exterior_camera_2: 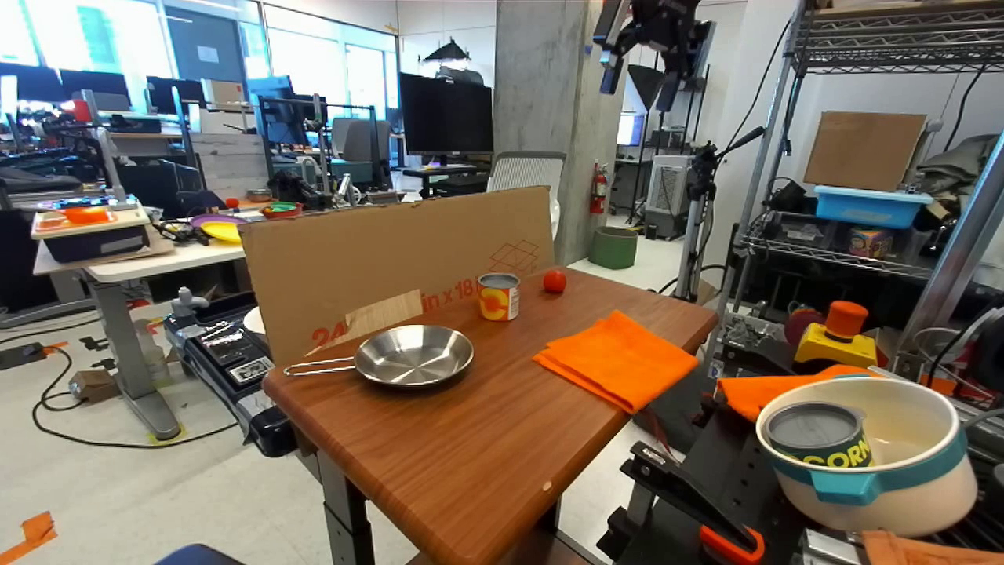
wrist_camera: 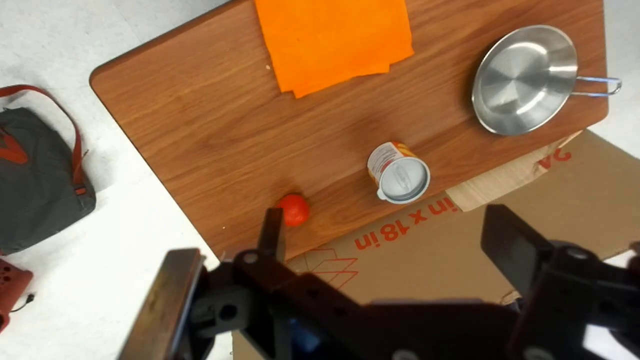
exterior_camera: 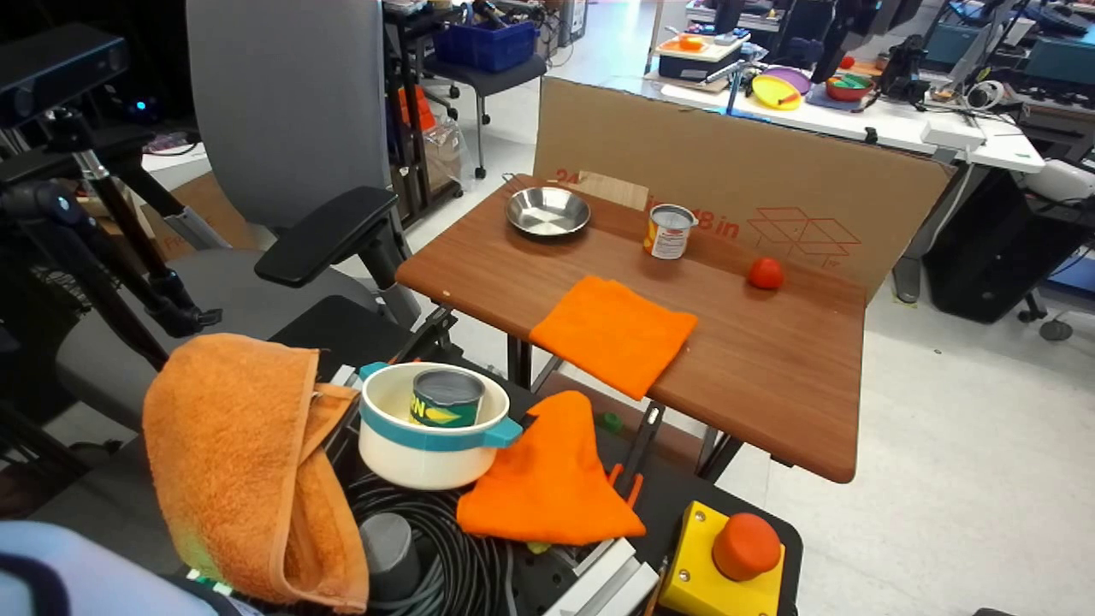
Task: Move the orange ball to the right
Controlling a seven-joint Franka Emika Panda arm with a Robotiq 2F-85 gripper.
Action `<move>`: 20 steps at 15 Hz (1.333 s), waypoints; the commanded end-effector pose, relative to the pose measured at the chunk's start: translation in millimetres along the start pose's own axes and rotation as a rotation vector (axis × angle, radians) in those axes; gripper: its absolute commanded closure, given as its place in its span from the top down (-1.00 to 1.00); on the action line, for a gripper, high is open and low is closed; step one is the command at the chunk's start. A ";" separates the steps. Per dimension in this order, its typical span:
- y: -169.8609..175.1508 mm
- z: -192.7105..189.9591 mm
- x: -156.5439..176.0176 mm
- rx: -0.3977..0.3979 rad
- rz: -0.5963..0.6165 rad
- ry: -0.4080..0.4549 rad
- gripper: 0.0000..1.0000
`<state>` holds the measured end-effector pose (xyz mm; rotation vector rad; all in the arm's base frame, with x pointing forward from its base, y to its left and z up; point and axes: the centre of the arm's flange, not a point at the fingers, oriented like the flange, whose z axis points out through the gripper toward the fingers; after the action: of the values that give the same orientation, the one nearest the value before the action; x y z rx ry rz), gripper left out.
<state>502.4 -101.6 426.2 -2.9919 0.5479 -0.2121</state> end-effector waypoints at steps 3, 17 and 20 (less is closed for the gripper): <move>9.1 67.9 100.4 -0.024 0.073 -0.011 1.00; 31.4 227.9 188.8 -0.106 0.129 -0.184 1.00; 28.2 251.4 194.1 -0.115 0.132 -0.219 1.00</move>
<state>681.6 -177.2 212.7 -3.0377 0.7320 0.1105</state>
